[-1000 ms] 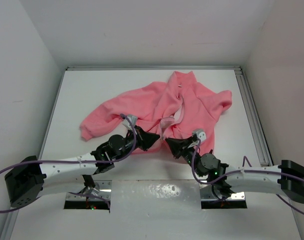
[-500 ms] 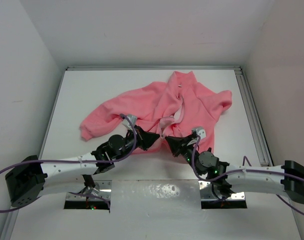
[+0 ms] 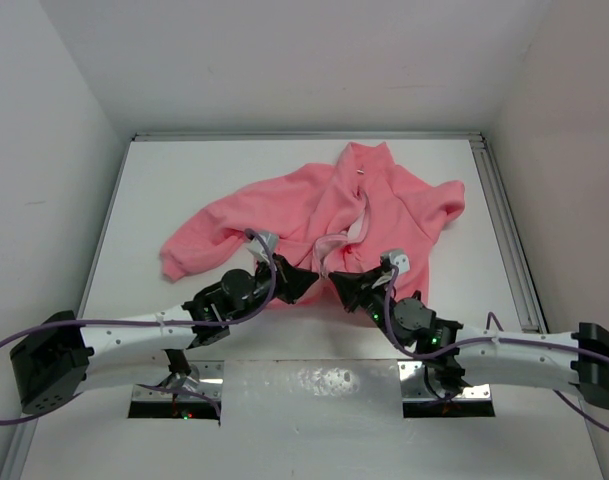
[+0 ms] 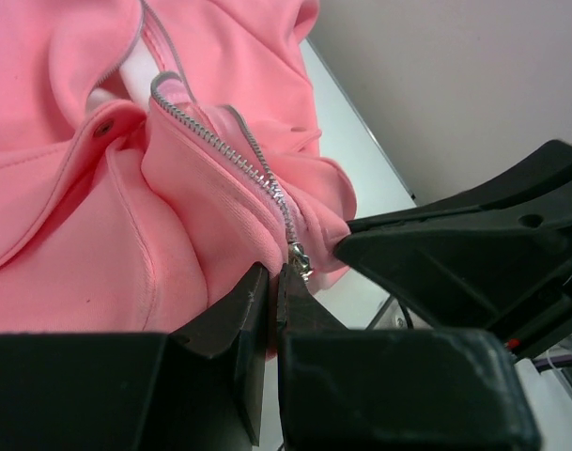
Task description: Zip up the jacket
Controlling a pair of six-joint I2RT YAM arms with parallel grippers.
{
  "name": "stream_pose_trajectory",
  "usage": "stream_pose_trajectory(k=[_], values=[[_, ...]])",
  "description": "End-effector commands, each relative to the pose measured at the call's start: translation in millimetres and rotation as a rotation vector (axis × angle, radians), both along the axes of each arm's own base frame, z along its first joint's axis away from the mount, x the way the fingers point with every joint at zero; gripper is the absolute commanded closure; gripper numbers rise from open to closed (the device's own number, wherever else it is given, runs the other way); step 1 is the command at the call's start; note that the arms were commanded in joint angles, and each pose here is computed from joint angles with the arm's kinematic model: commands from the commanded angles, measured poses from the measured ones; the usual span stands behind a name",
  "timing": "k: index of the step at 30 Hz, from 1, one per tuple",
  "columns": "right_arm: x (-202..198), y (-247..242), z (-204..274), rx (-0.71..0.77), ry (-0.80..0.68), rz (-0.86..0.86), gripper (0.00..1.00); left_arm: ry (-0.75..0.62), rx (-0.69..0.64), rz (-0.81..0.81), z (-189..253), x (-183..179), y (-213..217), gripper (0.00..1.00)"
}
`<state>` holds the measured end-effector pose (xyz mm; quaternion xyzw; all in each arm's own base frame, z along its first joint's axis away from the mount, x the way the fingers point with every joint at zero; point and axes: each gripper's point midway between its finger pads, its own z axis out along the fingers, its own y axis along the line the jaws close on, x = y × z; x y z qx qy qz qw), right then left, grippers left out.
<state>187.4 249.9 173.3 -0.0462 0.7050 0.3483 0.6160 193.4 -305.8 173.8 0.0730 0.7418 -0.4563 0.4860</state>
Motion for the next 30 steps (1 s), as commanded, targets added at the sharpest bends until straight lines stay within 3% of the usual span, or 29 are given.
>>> stream_pose_trajectory(k=[1,5,13,18,24,30], values=[[-3,11,58,0.178,-0.050,0.035,1.00,0.018,0.006,-0.083,9,-17,-9,1.00],[-8,12,58,0.175,-0.045,0.063,1.00,0.033,-0.008,-0.102,13,-24,-6,1.00],[-8,13,31,0.137,0.010,0.063,1.00,0.056,-0.212,-0.282,53,-60,-14,1.00],[-15,21,42,0.187,-0.014,0.118,1.00,0.140,-0.279,-0.319,50,-71,-15,1.00],[-22,12,68,0.286,-0.077,0.149,1.00,0.246,-0.299,-0.218,16,-63,-3,1.00],[-25,-1,69,0.296,-0.070,0.139,1.00,0.257,-0.323,-0.124,9,-53,11,1.00]])
